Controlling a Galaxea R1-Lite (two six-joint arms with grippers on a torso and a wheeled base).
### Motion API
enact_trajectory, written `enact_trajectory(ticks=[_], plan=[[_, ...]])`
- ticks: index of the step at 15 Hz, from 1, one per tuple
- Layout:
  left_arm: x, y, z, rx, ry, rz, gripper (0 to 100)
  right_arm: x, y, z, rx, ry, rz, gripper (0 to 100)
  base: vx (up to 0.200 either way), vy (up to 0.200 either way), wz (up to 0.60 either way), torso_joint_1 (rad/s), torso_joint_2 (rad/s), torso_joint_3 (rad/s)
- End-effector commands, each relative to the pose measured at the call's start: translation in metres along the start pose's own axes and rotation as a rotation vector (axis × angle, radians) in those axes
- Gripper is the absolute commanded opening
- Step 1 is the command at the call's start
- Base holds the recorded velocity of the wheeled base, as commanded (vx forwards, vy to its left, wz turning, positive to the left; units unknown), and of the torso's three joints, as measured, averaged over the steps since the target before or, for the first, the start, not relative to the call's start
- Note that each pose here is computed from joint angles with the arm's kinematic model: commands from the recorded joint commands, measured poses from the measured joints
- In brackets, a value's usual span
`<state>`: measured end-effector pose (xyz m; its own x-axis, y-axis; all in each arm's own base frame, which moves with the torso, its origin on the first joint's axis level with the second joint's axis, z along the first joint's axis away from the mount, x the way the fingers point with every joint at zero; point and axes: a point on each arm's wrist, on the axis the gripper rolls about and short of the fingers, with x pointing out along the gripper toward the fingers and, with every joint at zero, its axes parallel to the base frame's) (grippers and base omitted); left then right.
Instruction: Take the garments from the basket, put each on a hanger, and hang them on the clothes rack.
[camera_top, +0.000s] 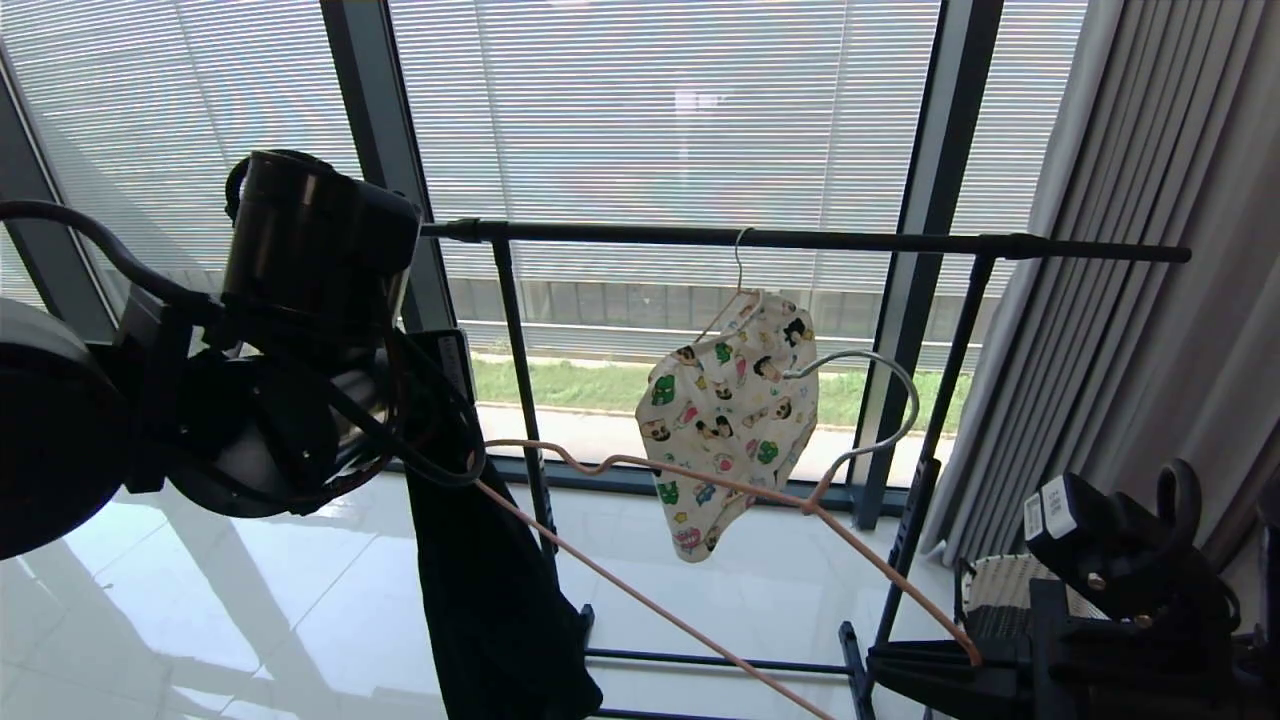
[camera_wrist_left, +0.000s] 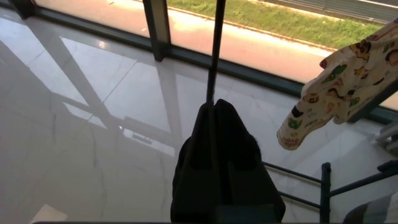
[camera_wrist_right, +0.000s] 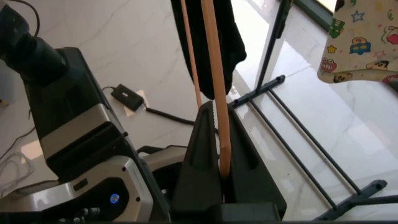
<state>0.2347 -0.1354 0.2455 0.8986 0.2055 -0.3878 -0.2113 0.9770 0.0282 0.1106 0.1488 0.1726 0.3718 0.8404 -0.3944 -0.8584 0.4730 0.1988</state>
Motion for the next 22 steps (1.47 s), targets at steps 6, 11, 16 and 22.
enact_trajectory(ticks=[6, 11, 16, 22], plan=[[0.003, -0.015, -0.005, 0.029, 0.009, -0.008, 0, 0.022, -0.004, 0.006, 0.015, 0.03, -0.002, 0, 0.0, 0.0, 0.0, 0.0, 0.0, 0.0], [0.003, -0.013, -0.004, 0.026, -0.001, 0.012, 0, 0.022, -0.006, 0.009, 0.049, -0.001, -0.013, 0, 0.0, 0.0, 0.0, 0.0, 0.0, 0.0], [-0.003, -0.02, -0.007, 0.042, 0.0, -0.015, 0, 0.022, -0.006, 0.012, 0.044, -0.016, -0.009, 0, 0.0, 0.0, 0.0, 0.0, 0.0, 0.0], [-0.012, -0.029, -0.011, 0.062, -0.011, -0.036, 0, 0.042, -0.009, 0.019, 0.047, -0.003, -0.01, 0, 0.0, 0.0, 0.0, 0.0, 0.0, 0.0]])
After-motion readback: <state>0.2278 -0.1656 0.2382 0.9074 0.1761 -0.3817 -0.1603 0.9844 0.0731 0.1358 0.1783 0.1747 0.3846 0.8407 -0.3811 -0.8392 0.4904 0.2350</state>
